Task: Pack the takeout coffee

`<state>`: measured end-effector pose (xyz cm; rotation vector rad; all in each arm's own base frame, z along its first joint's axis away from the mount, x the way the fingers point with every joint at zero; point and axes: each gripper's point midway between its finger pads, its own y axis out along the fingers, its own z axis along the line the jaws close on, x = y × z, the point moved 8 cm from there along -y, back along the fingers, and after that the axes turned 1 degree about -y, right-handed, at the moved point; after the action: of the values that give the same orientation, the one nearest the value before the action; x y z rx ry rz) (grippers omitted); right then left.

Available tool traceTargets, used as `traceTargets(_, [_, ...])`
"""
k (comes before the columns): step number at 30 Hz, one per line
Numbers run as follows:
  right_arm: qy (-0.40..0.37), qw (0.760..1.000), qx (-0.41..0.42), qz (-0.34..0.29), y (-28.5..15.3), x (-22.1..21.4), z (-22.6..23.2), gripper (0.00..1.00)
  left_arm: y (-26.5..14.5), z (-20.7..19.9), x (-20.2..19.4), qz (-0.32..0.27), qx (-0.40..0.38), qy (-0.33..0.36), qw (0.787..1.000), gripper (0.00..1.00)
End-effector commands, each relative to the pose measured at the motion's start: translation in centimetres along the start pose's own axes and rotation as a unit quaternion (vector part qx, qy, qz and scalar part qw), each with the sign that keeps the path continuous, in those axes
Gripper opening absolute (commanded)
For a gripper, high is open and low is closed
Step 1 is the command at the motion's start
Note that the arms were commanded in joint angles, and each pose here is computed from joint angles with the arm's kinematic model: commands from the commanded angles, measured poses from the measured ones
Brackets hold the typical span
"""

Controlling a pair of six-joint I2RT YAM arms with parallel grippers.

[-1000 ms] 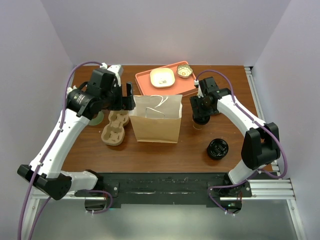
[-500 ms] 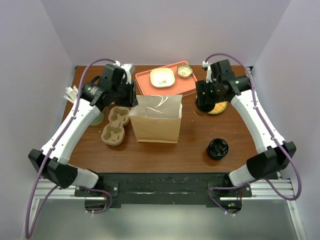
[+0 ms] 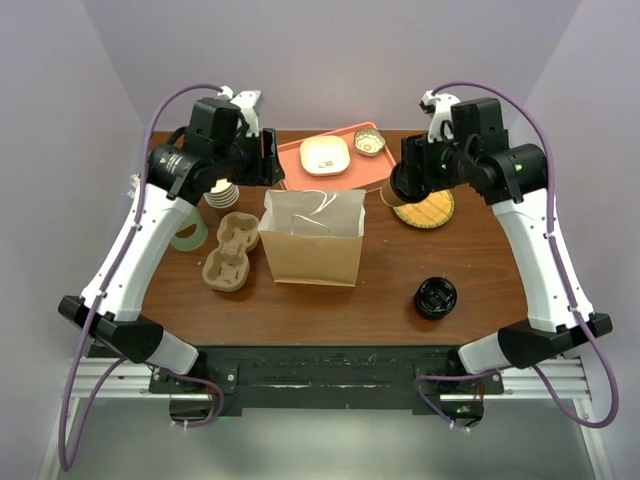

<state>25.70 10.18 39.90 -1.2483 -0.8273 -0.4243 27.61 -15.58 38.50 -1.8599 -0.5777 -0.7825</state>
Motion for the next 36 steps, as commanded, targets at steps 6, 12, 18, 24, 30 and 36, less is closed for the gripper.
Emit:
traceTargets(6, [-0.036, 0.983, 0.157, -0.089, -4.2, 2.3, 4.0, 0.51, 0.7, 1.2, -2.4, 0.070, 0.027, 0.000, 0.997, 0.59])
traceTargets(12, [-0.099, 0.965, 0.224, -0.095, -5.5, 2.1, 8.7, 0.51, 2.1, 1.0, -3.1, 0.082, 0.008, -0.009, 0.997, 0.48])
traceTargets(18, [-0.141, 0.950, 0.259, -0.100, -6.6, 1.8, 11.7, 0.50, 2.5, 0.8, -4.3, 0.087, -0.022, -0.011, 0.996, 0.20])
traceTargets(24, [-0.179, 0.927, 0.307, -0.123, -6.7, 2.1, 14.1, 0.50, 2.3, 0.1, -4.8, 0.080, -0.069, -0.023, 0.994, 0.00])
traceTargets(30, [-0.219, 0.924, 0.284, -0.135, -4.7, 2.8, 16.3, 0.50, 1.6, -0.3, -5.3, 0.064, -0.096, -0.037, 0.993, 0.00])
traceTargets(36, [-0.256, 0.933, 0.232, -0.099, -2.9, 1.7, 16.9, 0.48, 1.3, -0.5, -5.5, 0.057, -0.103, -0.052, 0.992, 0.00])
